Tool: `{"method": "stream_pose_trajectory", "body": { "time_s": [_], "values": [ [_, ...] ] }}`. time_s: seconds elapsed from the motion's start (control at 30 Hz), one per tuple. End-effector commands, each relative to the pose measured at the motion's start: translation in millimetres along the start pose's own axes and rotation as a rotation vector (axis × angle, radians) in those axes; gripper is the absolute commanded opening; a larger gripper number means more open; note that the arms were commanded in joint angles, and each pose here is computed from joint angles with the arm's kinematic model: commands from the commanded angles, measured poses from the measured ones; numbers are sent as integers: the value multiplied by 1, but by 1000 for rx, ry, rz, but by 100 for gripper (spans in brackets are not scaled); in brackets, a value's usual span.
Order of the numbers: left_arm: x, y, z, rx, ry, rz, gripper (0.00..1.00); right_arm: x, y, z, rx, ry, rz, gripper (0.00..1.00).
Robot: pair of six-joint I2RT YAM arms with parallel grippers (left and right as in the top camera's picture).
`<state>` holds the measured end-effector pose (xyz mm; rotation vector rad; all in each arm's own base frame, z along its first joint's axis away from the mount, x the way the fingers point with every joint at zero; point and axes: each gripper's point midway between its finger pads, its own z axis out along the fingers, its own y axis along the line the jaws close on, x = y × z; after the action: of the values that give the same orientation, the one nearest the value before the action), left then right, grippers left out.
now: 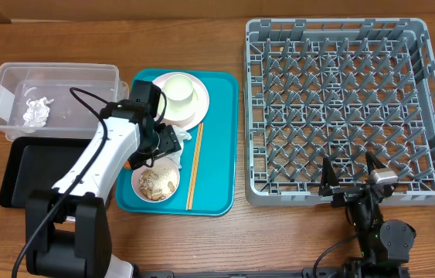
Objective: Sort waste into correct bins and load items into the dishwasher
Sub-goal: 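Return the left gripper to the tray and grasp remaining tissue, then move the tissue into the clear bin and release it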
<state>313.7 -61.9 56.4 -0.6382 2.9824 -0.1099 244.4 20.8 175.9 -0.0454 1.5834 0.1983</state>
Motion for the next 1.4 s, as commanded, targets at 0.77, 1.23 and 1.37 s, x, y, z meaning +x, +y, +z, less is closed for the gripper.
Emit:
{"method": "stream_pose_trajectory", "body": {
  "time_s": [0.77,1.23,1.37],
  "values": [
    [-3,-5,-1,18,-23,2,4,1,-1,0,3,-8,2,100],
    [-32,-50,-95,284,-159,77,4,1,-1,0,3,-8,2,100],
    [-52,-36,-122,288,-211,61,4,1,-1,0,3,-8,2,100]
  ]
}}
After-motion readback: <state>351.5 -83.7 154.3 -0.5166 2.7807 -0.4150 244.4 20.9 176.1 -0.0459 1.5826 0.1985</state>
